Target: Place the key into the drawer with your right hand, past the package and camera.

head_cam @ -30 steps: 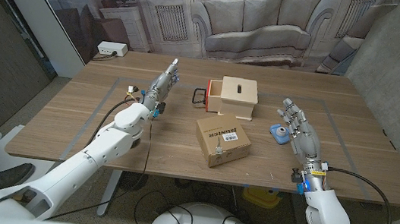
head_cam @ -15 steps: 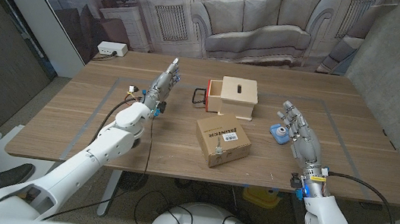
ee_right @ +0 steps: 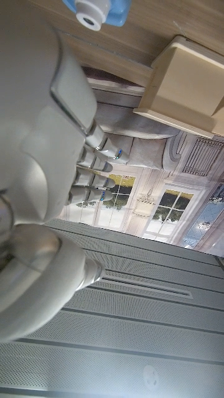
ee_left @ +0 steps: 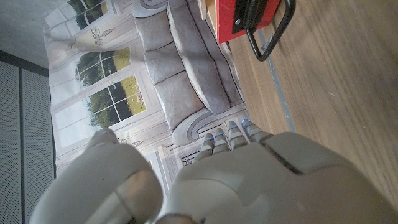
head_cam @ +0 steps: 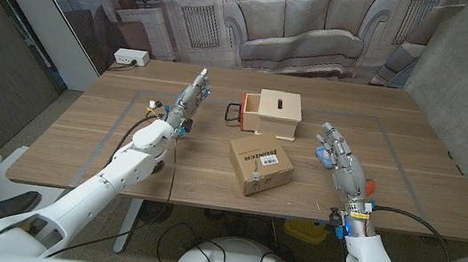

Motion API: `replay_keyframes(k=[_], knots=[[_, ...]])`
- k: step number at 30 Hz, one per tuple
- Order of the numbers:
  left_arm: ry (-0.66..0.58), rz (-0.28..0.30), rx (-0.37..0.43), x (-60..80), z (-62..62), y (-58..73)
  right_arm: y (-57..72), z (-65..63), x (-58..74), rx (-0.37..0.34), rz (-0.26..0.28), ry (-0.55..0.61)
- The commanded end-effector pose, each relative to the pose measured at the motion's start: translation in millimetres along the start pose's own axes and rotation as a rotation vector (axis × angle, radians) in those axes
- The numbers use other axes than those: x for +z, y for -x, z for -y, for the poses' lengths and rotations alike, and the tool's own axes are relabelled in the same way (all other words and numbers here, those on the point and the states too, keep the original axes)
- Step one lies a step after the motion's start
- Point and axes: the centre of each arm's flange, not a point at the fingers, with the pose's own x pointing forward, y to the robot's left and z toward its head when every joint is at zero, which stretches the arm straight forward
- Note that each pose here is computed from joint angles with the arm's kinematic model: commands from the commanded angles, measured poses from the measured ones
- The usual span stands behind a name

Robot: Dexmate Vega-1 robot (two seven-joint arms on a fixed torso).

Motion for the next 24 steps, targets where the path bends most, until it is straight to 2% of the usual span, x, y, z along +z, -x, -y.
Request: replay_keyframes(k=[1,8,16,24], knots=[[-0.012,0.000,-0.020,5.8,-1.3,-2.8,15.2,-15.2,0.5,-0.017,0.010,0.033],[-0.007,0.008,-0.026,5.8,-2.0,-6.9,22.0,-21.9,3.5,-0.019,0.018,0.066],[-0.020,0.014,-0.028,10.6,-2.8,-9.1,27.8,-27.1,5.0,-0.018,0.056,0.105],[-0.021,0.015,-0.033,9.8,-3.6,-8.5,36.7,-36.5,12.4,-0.038,0.096,0.168]])
